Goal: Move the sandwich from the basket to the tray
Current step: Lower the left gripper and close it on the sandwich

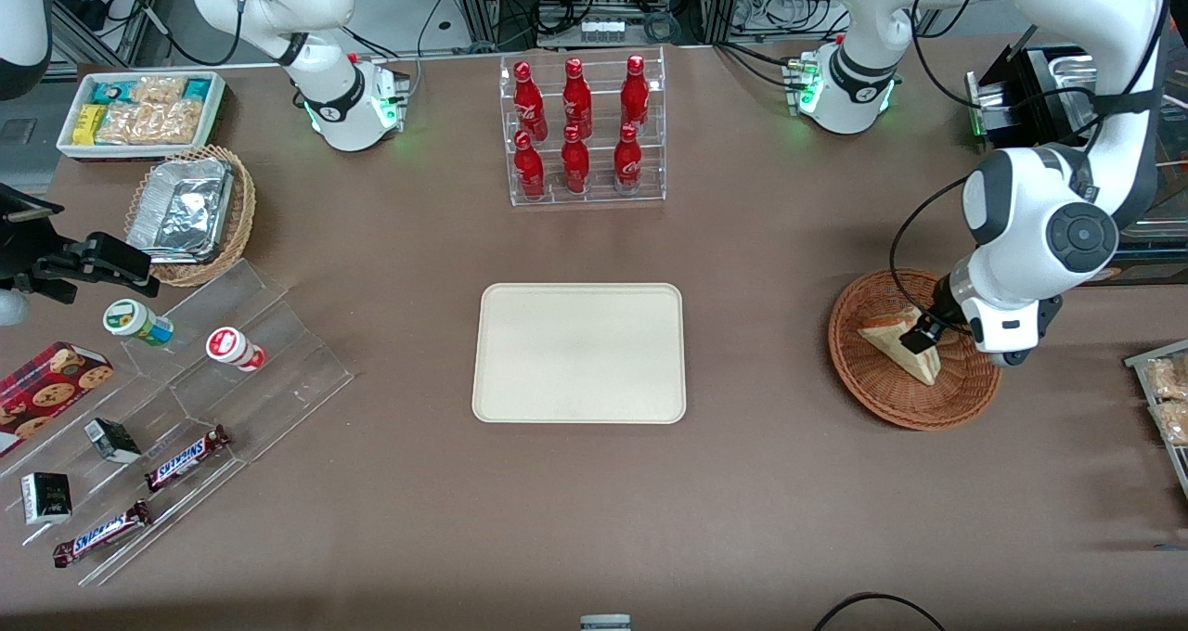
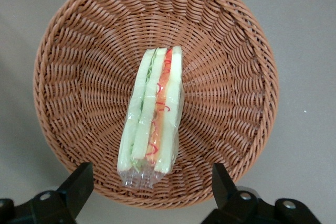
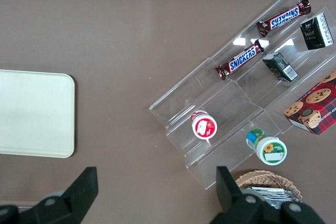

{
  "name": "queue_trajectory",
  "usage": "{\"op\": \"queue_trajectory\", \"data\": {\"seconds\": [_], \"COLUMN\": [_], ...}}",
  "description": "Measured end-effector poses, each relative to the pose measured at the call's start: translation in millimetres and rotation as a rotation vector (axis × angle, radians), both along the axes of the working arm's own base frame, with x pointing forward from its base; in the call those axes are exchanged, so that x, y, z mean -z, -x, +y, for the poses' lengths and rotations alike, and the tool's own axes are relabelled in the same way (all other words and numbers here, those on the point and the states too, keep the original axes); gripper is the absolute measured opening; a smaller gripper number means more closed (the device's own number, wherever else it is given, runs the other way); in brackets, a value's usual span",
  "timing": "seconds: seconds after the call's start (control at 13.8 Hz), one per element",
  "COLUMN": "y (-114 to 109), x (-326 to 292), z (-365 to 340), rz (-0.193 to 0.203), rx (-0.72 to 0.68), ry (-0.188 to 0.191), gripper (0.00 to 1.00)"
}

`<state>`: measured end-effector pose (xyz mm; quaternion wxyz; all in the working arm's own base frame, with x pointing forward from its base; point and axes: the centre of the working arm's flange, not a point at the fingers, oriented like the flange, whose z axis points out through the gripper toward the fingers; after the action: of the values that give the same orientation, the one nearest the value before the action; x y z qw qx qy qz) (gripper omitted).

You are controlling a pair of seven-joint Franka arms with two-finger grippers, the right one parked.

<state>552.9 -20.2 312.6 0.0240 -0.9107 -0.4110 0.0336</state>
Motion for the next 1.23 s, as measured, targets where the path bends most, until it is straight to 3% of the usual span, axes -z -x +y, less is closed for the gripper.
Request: {"op": "queue_trajectory", "data": {"seconds": [0.8,0.87,1.23], "y": [7.4,7.7,7.9], "x": [56.5,59.0,61.4], "z": [5.3,5.4,5.6], "rz": [0.011,0.015,0.018], "rx": [-0.011,-0.013,-0.014], "ry": [-0.003,-0.004,-0.004], "gripper": [1.00,0.93,0.40]}}
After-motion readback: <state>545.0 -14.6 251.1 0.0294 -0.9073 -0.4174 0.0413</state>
